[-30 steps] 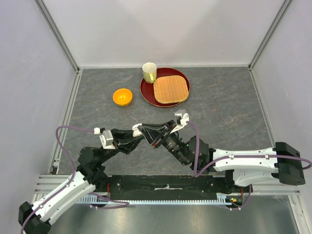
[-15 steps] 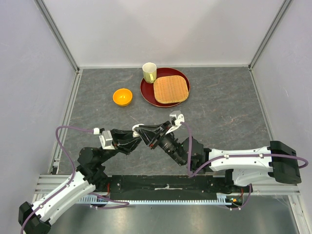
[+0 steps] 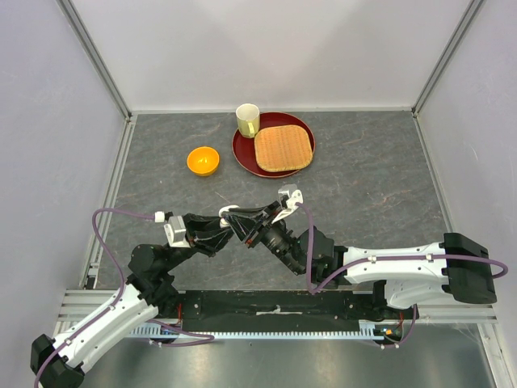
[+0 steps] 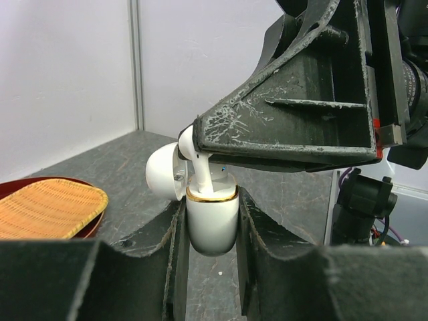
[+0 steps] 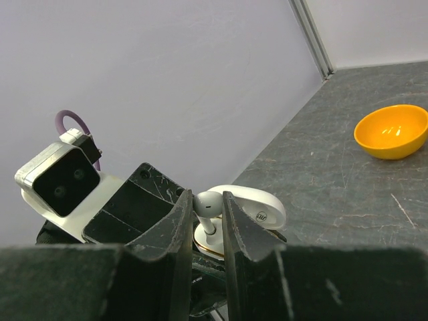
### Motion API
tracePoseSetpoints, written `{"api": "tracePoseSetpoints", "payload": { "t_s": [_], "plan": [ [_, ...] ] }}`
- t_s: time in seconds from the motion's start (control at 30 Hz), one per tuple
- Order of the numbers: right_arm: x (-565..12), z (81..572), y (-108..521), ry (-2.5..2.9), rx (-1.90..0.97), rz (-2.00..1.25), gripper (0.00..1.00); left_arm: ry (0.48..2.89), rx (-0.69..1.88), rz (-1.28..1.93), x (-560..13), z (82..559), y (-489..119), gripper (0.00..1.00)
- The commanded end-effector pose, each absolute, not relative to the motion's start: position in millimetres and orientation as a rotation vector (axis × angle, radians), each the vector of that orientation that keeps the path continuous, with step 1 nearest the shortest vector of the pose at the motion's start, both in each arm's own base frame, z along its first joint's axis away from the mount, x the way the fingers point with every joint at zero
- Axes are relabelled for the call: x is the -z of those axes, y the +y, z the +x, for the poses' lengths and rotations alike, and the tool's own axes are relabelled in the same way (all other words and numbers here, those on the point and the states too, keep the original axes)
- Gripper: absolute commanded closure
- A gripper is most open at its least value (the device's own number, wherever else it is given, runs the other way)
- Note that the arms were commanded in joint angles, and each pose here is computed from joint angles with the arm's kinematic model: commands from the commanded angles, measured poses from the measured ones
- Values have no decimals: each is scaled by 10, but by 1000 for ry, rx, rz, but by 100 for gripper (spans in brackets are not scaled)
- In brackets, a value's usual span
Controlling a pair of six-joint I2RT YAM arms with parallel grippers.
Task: Insert the wireless bluetooth earbuds into the charging case
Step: Place the earbud in the charging case.
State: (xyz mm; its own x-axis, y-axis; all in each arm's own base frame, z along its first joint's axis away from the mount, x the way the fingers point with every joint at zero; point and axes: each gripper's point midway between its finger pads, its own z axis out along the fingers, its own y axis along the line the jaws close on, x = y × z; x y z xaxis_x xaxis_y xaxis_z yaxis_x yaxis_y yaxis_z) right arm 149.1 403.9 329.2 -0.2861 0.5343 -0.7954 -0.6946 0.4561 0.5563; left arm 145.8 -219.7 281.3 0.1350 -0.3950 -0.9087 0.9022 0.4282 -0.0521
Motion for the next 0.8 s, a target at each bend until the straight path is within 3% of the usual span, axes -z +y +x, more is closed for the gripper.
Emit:
{"api": "tracePoseSetpoints", "payload": {
  "t_s": [0.0, 0.77],
  "plan": [
    [-3363, 1467, 4069, 1419, -1224, -142, 100, 957, 1051, 552, -3071, 1402, -2128, 98],
    [-3160, 1385, 4046, 1512, -1152, -226, 100, 948, 1029, 494, -3122, 1446, -2047, 98]
  ]
}}
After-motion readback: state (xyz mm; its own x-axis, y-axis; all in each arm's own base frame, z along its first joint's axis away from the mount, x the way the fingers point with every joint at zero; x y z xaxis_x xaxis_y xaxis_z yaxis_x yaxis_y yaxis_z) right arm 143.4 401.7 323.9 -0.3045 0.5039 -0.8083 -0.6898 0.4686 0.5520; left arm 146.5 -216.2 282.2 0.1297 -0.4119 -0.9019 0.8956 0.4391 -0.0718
